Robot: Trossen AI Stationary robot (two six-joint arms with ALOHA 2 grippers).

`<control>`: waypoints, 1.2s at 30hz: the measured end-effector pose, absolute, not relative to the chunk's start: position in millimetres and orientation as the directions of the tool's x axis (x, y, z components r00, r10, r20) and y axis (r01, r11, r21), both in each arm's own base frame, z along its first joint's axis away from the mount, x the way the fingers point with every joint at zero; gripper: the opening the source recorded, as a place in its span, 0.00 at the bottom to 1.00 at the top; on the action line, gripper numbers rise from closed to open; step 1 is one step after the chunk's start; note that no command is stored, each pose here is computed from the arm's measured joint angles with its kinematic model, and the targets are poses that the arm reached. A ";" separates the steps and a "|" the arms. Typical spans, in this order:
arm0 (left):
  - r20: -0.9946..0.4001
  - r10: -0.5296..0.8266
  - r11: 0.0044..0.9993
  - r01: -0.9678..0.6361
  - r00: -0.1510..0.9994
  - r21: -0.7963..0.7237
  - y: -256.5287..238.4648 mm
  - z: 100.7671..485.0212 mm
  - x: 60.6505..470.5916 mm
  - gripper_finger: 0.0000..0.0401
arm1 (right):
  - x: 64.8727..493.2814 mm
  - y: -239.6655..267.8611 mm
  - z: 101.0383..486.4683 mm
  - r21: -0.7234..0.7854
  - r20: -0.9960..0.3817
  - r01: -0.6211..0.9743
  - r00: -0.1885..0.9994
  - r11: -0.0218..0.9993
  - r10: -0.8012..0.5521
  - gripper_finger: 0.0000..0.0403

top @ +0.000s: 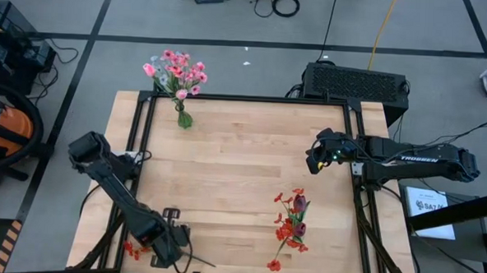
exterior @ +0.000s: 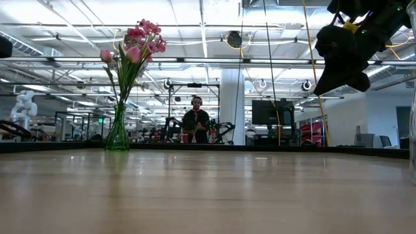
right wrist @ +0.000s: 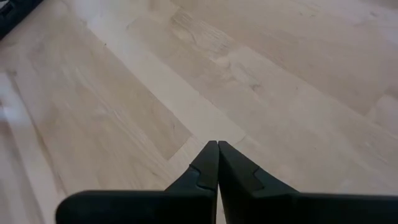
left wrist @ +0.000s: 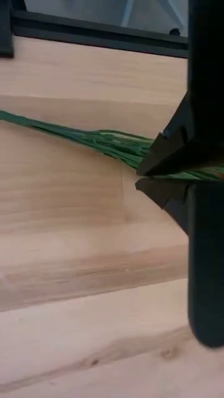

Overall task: Sort flowers into vase by color
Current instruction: Put the orange flowers into the transparent vase

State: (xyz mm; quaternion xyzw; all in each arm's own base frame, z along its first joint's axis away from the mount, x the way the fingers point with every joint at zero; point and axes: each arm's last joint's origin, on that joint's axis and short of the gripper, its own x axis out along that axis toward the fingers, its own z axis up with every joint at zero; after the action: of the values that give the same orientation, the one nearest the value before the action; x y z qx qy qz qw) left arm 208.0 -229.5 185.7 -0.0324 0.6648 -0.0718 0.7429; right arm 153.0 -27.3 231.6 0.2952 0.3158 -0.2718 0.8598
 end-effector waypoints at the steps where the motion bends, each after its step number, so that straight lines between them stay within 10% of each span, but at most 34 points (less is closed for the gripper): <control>1: -0.982 -0.154 0.987 0.064 0.105 -0.148 -229.8 185.6 208.2 0.08 | 153.0 -27.3 231.6 0.342 -0.703 0.657 0.653 0.672 -0.281 0.00; 16: -0.987 -0.142 0.982 0.135 0.069 -0.132 -237.3 173.6 188.1 0.42 | 153.1 -27.4 231.6 0.349 -0.704 0.661 0.653 0.665 -0.280 0.00; 30: -0.997 -0.075 0.985 0.156 -0.001 -0.074 -245.9 132.5 184.2 0.41 | 153.0 -27.3 231.6 0.348 -0.704 0.661 0.653 0.665 -0.280 0.00; 36: -0.997 -0.050 0.970 0.236 -0.051 -0.061 -242.7 136.7 189.9 0.17 | 153.0 -27.3 231.6 0.349 -0.703 0.661 0.653 0.665 -0.280 0.00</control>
State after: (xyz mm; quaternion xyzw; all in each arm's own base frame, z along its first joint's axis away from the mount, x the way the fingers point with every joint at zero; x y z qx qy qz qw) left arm 189.9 -242.7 136.7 0.0648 0.7175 -0.1041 0.6857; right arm 153.0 -27.3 231.6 0.3037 0.3130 -0.2745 0.8570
